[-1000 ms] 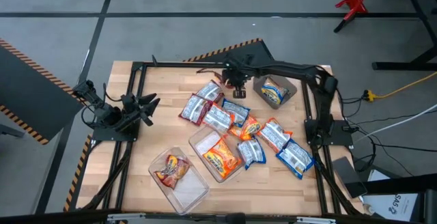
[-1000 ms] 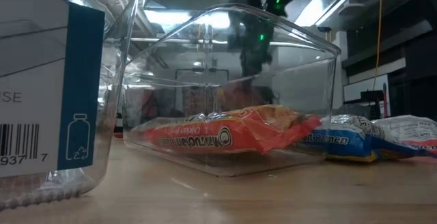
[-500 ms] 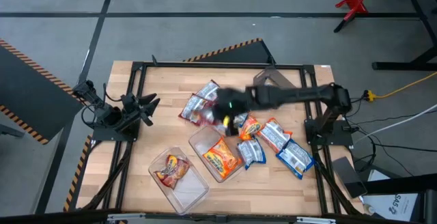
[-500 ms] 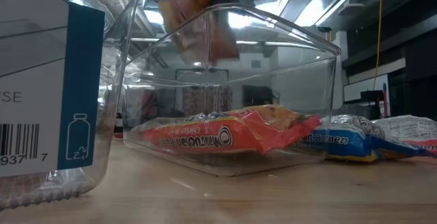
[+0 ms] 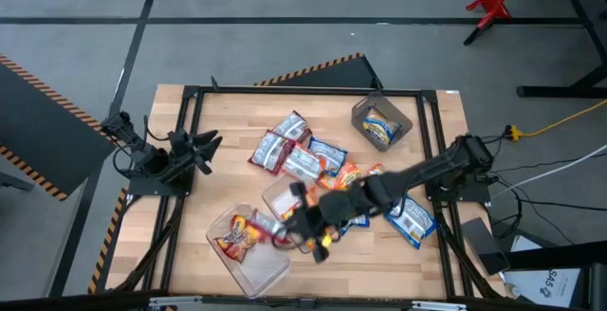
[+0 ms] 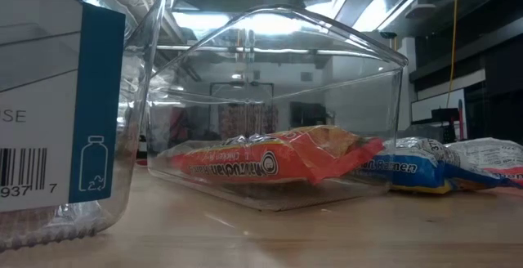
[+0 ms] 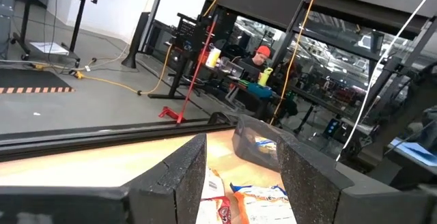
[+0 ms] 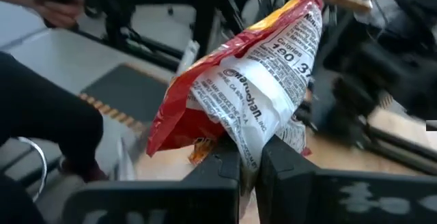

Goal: Sort Maruchan noodles
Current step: Put the red noodle pack into the the bottom transparent bin

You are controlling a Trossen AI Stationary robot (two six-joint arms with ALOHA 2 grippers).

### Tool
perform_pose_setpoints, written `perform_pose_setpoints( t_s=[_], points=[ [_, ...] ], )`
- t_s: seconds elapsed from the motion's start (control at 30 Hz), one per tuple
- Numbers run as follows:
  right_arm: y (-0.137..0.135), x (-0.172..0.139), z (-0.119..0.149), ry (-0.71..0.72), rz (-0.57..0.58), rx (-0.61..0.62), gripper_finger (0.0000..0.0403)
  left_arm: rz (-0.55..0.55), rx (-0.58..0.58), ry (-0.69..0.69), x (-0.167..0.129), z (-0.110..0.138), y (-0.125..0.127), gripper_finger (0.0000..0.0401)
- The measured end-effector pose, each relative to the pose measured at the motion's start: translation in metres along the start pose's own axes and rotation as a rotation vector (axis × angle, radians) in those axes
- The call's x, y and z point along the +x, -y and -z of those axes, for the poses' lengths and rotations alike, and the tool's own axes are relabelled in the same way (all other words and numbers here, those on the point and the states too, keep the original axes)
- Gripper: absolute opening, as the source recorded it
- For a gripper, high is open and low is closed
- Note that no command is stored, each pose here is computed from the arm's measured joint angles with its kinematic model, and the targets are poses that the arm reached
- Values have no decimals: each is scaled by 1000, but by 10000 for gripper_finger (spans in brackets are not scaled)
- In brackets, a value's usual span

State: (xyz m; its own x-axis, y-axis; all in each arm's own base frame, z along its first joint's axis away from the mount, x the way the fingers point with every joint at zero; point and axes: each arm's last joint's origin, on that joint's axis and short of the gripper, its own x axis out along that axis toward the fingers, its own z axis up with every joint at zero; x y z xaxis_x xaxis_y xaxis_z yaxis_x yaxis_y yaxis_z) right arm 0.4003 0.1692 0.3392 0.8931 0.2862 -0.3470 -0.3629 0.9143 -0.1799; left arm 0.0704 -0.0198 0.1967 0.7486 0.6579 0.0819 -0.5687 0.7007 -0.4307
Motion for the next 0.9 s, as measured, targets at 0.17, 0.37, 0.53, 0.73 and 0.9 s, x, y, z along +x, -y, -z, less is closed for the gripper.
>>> perform_pose_setpoints(
  t_s=[0.17, 0.37, 0.53, 0.73, 0.9],
  points=[
    [-25, 35, 15, 59, -16, 21, 0, -22, 2, 0, 0, 0, -1, 172],
    [-31, 68, 43, 35, 13, 80, 0, -52, 19, 1, 0, 0, -2, 172],
    [-35, 83, 63, -36, 33, 92, 0, -52, 19, 0, 0, 0, -2, 172],
    [-37, 91, 78, -104, 51, 127, 3, -55, 20, 1, 0, 0, -2, 172],
    [-37, 91, 85, -167, 56, 118, 34, -55, 20, 1, 0, 0, -2, 172]
  ],
)
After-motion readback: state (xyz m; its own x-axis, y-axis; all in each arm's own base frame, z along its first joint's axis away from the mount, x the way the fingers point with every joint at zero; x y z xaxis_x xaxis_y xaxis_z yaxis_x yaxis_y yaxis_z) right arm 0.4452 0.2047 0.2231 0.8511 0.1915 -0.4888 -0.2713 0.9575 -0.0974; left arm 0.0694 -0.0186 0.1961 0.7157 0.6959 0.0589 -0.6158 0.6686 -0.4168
